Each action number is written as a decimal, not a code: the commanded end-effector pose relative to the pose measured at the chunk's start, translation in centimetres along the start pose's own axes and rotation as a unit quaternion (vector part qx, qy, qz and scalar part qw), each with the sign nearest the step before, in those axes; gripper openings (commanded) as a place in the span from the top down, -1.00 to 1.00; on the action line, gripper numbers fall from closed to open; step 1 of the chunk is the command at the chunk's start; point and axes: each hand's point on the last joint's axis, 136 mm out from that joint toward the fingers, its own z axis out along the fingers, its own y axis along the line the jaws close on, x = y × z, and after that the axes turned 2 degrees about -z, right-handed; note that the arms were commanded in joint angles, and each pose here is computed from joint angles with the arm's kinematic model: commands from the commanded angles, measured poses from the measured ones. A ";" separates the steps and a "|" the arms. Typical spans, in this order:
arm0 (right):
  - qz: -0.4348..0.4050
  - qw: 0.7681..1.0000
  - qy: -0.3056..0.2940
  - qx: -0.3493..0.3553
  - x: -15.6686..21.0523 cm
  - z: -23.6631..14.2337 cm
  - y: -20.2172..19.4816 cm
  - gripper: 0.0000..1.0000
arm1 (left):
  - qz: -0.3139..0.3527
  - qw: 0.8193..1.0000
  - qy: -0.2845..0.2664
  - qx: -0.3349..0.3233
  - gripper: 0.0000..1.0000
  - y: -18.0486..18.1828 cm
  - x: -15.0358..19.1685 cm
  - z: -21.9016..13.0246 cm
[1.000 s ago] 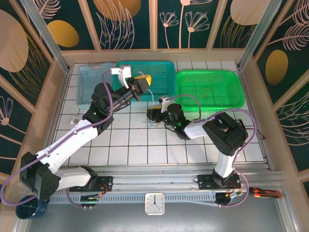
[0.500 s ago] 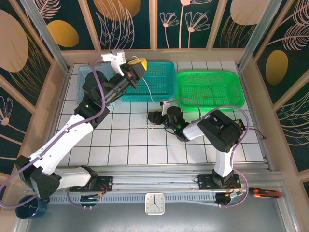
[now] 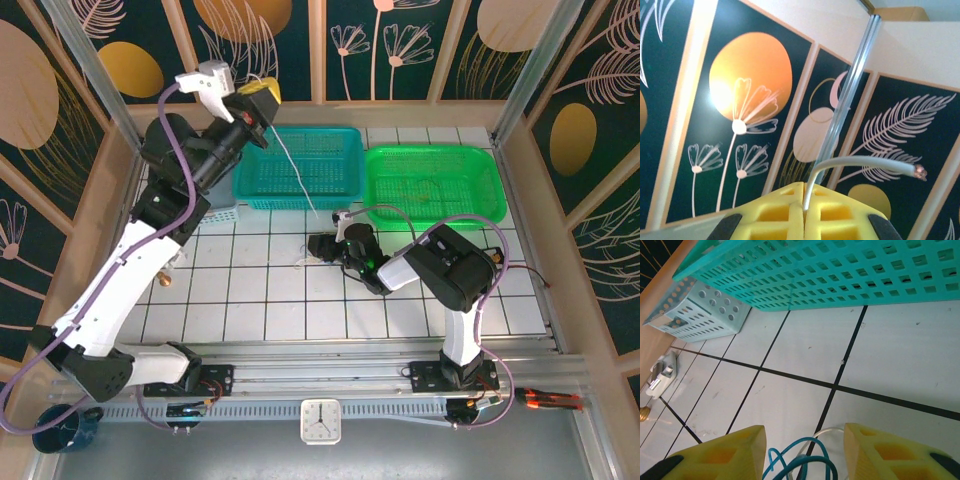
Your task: Untangle the cables
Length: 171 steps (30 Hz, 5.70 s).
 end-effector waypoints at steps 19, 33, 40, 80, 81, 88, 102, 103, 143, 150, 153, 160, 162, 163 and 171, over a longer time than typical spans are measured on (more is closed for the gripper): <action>0.025 0.999 0.015 0.032 2.5 -0.1 -2.1 0.12 | 0.066 0.994 -0.084 0.007 1.00 -3.2 -12.4 1.8; 0.031 0.999 0.020 0.023 2.9 -0.5 -1.9 0.12 | 0.088 0.992 -0.086 -0.010 1.00 -3.2 -14.5 3.3; 0.018 0.999 0.011 -0.024 0.7 -1.6 1.0 0.00 | 0.086 0.994 -0.064 -0.011 1.00 -2.8 -13.2 3.8; -0.093 0.989 -0.103 -0.048 -10.2 -0.4 9.3 -0.24 | -0.002 0.997 0.006 0.076 1.00 -4.1 -8.4 6.6; -0.093 0.989 -0.102 -0.050 -10.1 -0.4 9.4 -0.24 | -0.003 0.997 0.007 0.074 1.00 -4.0 -8.3 6.6; -0.093 0.990 -0.093 -0.049 -9.2 -0.6 9.1 -0.13 | -0.003 0.997 0.005 0.081 1.00 -4.4 -8.6 6.4; -0.082 0.994 -0.078 -0.011 -7.5 1.5 6.4 0.68 | -0.022 0.992 -0.041 0.113 1.00 -6.2 -11.6 5.7; -0.079 0.994 -0.074 -0.006 -7.0 1.7 6.0 0.73 | -0.023 0.992 -0.048 0.115 1.00 -6.5 -12.1 5.6; -0.011 0.994 0.032 0.103 4.0 1.2 -3.1 0.42 | 0.024 0.981 -0.166 0.101 1.00 -9.9 -20.9 -1.9; 0.001 0.990 0.049 0.129 5.4 1.0 -4.8 0.40 | 0.033 0.980 -0.175 0.091 1.00 -10.1 -21.8 -3.1; 0.007 0.989 0.053 0.137 5.7 0.9 -5.4 0.35 | 0.041 0.978 -0.186 0.087 1.00 -10.6 -22.7 -4.5; 0.018 0.987 0.060 0.149 6.6 0.6 -6.4 0.20 | 0.046 0.978 -0.189 0.081 1.00 -10.6 -23.0 -5.0; 0.020 0.987 0.060 0.150 6.6 0.6 -6.4 0.20 | 0.047 0.978 -0.189 0.081 1.00 -10.6 -23.0 -5.0; 0.021 0.987 0.060 0.150 6.6 0.5 -6.4 0.20 | 0.048 0.978 -0.189 0.080 1.00 -10.6 -23.0 -5.0; 0.025 0.984 0.062 0.163 6.9 0.2 -7.1 0.05 | 0.062 0.973 -0.210 0.066 1.00 -10.7 -24.2 -6.3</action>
